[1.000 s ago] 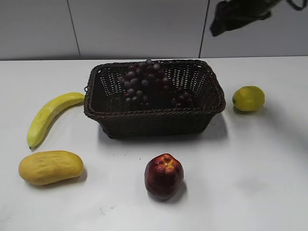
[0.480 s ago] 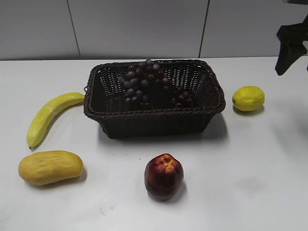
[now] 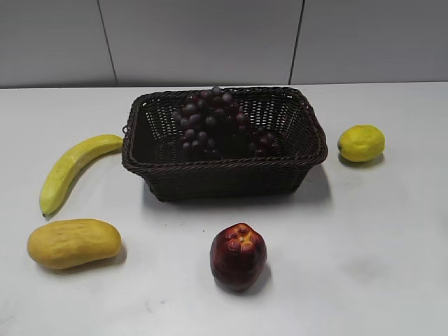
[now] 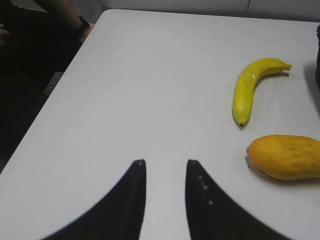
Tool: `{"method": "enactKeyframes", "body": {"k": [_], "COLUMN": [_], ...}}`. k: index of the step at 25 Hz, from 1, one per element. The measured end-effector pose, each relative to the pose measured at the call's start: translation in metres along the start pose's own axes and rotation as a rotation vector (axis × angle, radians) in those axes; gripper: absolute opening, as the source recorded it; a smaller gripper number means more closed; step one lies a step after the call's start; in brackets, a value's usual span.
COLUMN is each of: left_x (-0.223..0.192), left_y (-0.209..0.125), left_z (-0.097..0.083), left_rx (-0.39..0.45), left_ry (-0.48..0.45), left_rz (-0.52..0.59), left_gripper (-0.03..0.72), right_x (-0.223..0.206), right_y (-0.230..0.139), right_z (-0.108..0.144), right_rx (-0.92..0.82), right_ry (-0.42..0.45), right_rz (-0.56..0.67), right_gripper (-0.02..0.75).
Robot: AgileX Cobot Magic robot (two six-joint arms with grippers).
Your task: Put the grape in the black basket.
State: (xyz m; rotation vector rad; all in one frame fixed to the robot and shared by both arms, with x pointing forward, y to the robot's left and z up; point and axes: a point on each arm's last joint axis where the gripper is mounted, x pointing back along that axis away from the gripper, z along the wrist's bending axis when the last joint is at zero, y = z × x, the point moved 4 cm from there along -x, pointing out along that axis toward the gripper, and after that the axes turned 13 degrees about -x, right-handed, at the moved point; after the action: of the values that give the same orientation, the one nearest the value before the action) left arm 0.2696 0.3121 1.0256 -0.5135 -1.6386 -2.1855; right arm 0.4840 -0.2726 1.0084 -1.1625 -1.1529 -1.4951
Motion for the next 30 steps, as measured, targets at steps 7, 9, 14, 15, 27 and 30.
{"method": "enactKeyframes", "body": {"k": [7, 9, 14, 15, 27, 30], "left_x": [0.0, 0.0, 0.0, 0.0, 0.0, 0.0], "left_y": [0.0, 0.0, 0.0, 0.0, 0.0, 0.0], "left_z": [0.0, 0.0, 0.0, 0.0, 0.0, 0.0], "left_rx": [0.0, 0.0, 0.0, 0.0, 0.0, 0.0], "left_ry": [0.0, 0.0, 0.0, 0.0, 0.0, 0.0], "left_rz": [0.0, 0.0, 0.0, 0.0, 0.0, 0.0], "left_gripper": [0.217, 0.217, 0.217, 0.217, 0.217, 0.217], "right_x": [-0.018, -0.026, -0.034, -0.032, 0.028, 0.041], "right_y": [-0.054, -0.072, -0.11, -0.114, -0.15, -0.164], "right_z": [-0.015, -0.02, -0.03, -0.03, -0.033, -0.035], "right_rx": [-0.008, -0.011, -0.014, -0.013, 0.025, 0.037], "right_ry": [0.004, -0.002, -0.005, -0.001, 0.11, 0.14], "right_rz": [-0.054, -0.029, -0.012, -0.028, -0.487, -0.614], "right_gripper": [0.562, 0.562, 0.561, 0.561, 0.559, 0.559]}}
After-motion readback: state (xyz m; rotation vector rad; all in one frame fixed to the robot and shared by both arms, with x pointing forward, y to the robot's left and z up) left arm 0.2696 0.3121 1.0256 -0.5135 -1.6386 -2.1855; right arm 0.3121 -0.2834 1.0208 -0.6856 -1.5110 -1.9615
